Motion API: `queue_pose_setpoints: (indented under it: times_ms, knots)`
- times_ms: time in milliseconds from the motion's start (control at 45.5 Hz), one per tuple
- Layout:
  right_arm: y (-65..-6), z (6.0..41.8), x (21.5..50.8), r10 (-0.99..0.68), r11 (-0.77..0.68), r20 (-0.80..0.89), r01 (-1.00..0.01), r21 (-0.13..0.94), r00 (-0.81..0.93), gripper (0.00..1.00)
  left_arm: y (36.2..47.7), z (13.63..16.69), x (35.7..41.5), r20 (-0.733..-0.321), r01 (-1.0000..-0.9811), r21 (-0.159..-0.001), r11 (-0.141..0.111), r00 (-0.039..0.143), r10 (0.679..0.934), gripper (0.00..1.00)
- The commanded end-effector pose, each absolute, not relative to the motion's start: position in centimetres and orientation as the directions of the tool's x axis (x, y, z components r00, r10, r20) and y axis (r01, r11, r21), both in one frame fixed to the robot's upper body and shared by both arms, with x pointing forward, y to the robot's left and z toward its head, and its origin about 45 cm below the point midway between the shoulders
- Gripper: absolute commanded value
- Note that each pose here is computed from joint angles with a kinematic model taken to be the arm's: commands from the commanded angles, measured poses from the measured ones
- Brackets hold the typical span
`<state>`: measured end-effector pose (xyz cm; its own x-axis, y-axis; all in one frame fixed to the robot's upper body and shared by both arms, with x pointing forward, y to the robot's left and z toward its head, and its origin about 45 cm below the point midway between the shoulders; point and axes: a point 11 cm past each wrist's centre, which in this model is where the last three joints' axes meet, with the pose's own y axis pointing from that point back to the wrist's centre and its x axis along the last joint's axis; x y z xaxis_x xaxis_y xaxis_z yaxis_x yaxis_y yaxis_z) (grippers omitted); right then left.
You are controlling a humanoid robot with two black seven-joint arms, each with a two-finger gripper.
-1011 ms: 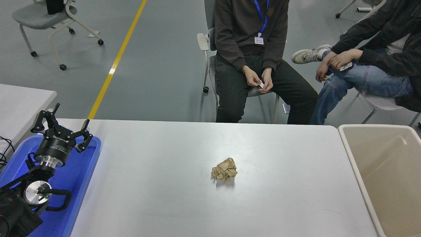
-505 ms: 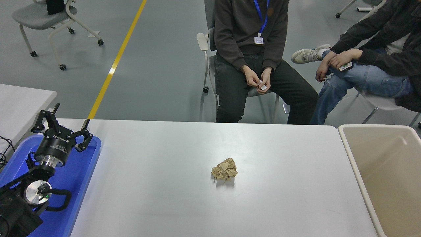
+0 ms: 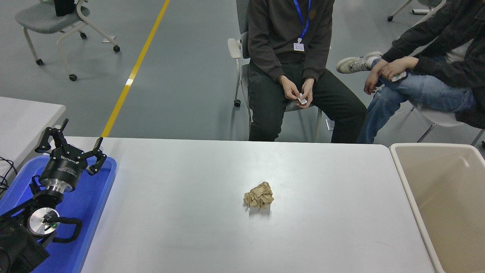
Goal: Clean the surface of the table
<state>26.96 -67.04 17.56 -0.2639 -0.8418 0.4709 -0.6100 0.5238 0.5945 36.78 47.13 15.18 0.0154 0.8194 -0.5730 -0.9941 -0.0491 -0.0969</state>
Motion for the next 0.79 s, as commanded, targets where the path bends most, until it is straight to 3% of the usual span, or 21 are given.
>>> queue_pose_setpoints:
  times_ms: [0, 308, 593, 769]
  knots:
    - [-65.9, 20.0, 29.4, -0.902, 0.432, 0.27, -0.738, 0.519, -0.339, 0.98, 47.1, 15.17, 36.78, -0.573, -0.9941, -0.097, -0.049, 0.015, 0.819, 1.0]
    - [-62.0, 24.3, 33.1, -0.956, 0.291, 0.171, -0.857, 0.425, -0.24, 0.98, 47.1, 15.17, 36.78, -0.573, -0.9941, -0.097, -0.049, 0.015, 0.819, 1.0]
    - [-55.4, 23.9, 35.9, -0.988, 0.143, 0.003, -0.921, 0.363, -0.152, 0.98, 47.1, 15.14, 36.79, -0.574, -0.9941, -0.097, -0.049, 0.016, 0.818, 1.0]
    - [-50.8, 21.8, 38.0, -0.986, 0.057, -0.13, -0.941, 0.332, -0.106, 0.98, 47.1, 15.17, 36.78, -0.573, -0.9941, -0.097, -0.049, 0.015, 0.819, 1.0]
